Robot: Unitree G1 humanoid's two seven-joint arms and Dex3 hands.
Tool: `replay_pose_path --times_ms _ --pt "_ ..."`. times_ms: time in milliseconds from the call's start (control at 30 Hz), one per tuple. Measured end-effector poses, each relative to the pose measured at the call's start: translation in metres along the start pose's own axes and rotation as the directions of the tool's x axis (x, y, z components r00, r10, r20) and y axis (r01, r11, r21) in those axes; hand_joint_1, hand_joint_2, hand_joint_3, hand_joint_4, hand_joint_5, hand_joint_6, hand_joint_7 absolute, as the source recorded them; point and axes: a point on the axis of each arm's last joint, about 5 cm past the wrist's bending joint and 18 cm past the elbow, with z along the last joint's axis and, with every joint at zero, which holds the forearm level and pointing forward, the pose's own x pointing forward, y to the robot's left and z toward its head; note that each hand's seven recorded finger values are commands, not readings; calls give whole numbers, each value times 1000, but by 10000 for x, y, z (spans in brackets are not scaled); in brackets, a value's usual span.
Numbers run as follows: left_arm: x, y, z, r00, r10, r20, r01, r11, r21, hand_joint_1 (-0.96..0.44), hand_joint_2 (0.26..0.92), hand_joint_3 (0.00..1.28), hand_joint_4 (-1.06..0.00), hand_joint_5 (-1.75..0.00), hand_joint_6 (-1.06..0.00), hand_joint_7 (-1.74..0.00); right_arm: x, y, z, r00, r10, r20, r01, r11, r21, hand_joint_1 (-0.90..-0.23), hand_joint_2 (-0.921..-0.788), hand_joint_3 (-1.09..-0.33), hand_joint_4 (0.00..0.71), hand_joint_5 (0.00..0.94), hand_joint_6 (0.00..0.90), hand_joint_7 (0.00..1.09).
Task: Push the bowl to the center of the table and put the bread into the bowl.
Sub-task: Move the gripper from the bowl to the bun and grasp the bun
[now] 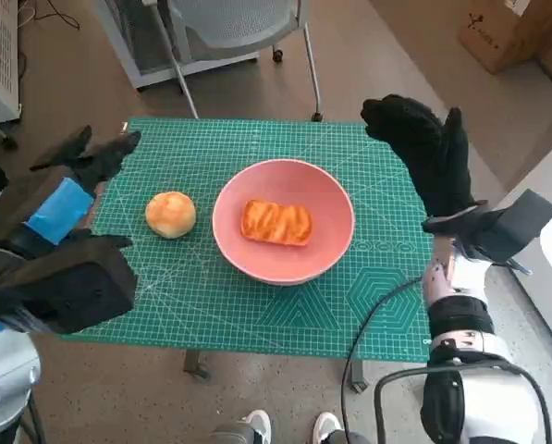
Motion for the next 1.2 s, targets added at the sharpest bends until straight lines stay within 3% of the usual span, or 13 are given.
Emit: replay_pose_path --times_ms 367,800,1200 --pt "157 -173 -78 996 -64 -61 67 997 40 112 707 2 1 1 -218 -5 39 6 9 1000 15 -3 -15 1000 17 -671 -921 -759 196 0 325 2" --pt "521 -329 -193 975 -161 -152 172 983 62 -6 706 1 -18 -5 -214 -2 67 2 28 1000 25 11 -25 999 20 -668 -921 -765 199 2 345 10" --pt "867 -443 -215 961 -186 -205 203 977 68 -17 708 1 -21 -1 -219 -2 53 -33 37 1000 21 7 -22 999 25 -673 -921 -765 206 3 352 9"
